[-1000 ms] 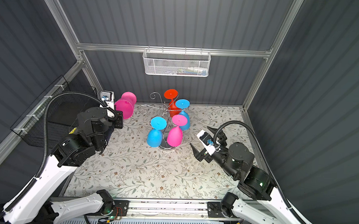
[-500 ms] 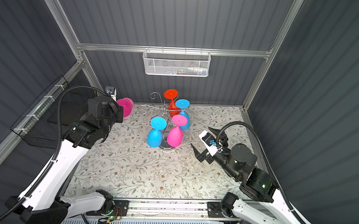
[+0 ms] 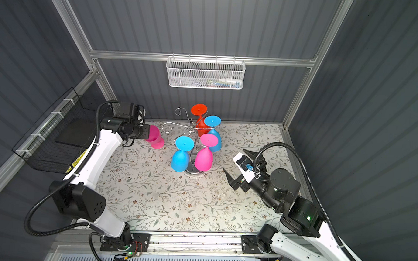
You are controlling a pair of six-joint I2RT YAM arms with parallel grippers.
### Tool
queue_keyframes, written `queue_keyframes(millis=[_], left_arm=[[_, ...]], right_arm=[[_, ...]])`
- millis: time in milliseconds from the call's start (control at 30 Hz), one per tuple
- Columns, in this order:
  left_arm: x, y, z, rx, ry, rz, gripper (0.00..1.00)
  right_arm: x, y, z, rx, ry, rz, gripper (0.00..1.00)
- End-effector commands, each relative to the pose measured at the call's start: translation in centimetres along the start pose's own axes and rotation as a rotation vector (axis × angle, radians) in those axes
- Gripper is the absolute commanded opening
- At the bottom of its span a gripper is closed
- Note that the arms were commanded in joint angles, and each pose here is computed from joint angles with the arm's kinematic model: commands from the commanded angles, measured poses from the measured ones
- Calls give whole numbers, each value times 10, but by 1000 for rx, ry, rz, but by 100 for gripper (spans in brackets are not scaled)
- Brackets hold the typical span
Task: Take the wine glass off the wine glass rack
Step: Place the wine glass at the top-left of the table.
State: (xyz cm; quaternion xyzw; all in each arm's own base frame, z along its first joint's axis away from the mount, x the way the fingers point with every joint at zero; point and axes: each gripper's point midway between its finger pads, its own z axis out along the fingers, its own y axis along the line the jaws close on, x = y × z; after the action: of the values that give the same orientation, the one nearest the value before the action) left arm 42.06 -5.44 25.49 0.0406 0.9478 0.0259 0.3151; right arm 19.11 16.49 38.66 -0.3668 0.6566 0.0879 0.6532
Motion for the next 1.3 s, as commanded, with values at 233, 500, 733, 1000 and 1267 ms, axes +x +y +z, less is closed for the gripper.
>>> queue_keyframes(millis=[233, 500, 733, 1000, 1267], left_arm=[[8, -15, 37, 50, 166, 51, 0], [20, -22, 60, 73, 258, 66, 0], [26, -26, 74, 90, 310, 71, 0], [29, -29, 83, 98, 337, 73, 0], [23, -27, 78, 87, 319, 67, 40]], right_arm=[[-1, 4, -5, -28, -9, 22, 99], [3, 6, -7, -33, 2, 21, 99], [9, 7, -10, -34, 12, 30, 99], [11, 6, -11, -30, 21, 26, 99], [14, 7, -10, -29, 31, 23, 99]])
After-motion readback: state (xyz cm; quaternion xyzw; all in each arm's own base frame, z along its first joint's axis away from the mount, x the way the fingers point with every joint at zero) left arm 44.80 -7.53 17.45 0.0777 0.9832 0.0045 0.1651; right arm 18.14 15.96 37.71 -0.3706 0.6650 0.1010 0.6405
